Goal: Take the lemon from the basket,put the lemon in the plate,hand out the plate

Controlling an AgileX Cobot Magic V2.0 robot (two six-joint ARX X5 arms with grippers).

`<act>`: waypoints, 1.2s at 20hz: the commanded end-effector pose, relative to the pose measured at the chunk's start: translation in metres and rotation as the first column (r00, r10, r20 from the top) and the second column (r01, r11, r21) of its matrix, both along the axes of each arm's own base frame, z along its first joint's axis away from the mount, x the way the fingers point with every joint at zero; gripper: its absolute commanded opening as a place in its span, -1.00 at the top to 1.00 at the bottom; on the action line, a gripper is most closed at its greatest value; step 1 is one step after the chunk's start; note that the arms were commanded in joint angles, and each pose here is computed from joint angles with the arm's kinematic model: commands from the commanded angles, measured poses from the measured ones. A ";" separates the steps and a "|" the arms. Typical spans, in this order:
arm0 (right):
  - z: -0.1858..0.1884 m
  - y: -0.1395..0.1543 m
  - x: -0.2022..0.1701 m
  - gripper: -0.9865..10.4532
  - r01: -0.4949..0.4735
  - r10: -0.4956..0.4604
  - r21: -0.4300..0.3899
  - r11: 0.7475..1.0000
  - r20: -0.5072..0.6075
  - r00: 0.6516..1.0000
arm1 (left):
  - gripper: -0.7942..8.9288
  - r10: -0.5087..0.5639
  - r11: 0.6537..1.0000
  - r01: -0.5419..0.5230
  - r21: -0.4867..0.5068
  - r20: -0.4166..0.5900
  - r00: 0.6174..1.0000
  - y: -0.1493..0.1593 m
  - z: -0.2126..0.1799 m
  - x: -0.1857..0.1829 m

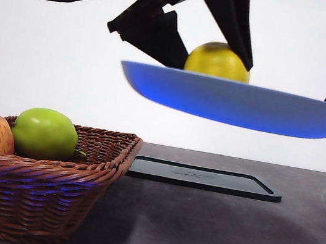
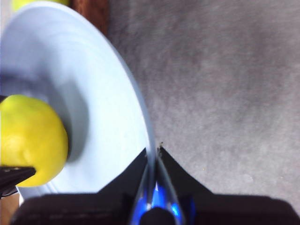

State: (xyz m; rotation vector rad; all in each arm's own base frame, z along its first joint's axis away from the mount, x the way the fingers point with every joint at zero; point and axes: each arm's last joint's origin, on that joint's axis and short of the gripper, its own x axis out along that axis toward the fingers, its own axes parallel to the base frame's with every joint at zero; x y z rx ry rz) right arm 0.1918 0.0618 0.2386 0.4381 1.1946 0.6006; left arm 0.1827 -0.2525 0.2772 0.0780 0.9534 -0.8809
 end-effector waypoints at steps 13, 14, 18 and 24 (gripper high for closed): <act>0.002 0.002 0.005 0.82 0.034 -0.034 0.000 0.999 0.001 0.999 | 0.06 0.005 0.999 -0.003 -0.048 0.047 0.999 0.004 0.024 0.003; 0.001 0.001 0.006 0.82 0.054 -0.053 -0.027 0.998 0.006 0.999 | 0.06 0.010 0.998 -0.006 -0.064 0.059 0.998 0.006 0.033 0.003; -0.001 0.000 0.031 0.82 0.096 -0.096 -0.059 0.994 0.004 0.995 | 0.06 0.008 0.999 -0.004 -0.042 0.091 0.996 0.029 0.068 -0.003; 0.002 -0.009 0.114 0.82 0.167 -0.166 -0.065 0.984 0.019 0.986 | 0.06 -0.007 0.999 0.013 -0.050 0.118 0.993 0.062 0.103 -0.028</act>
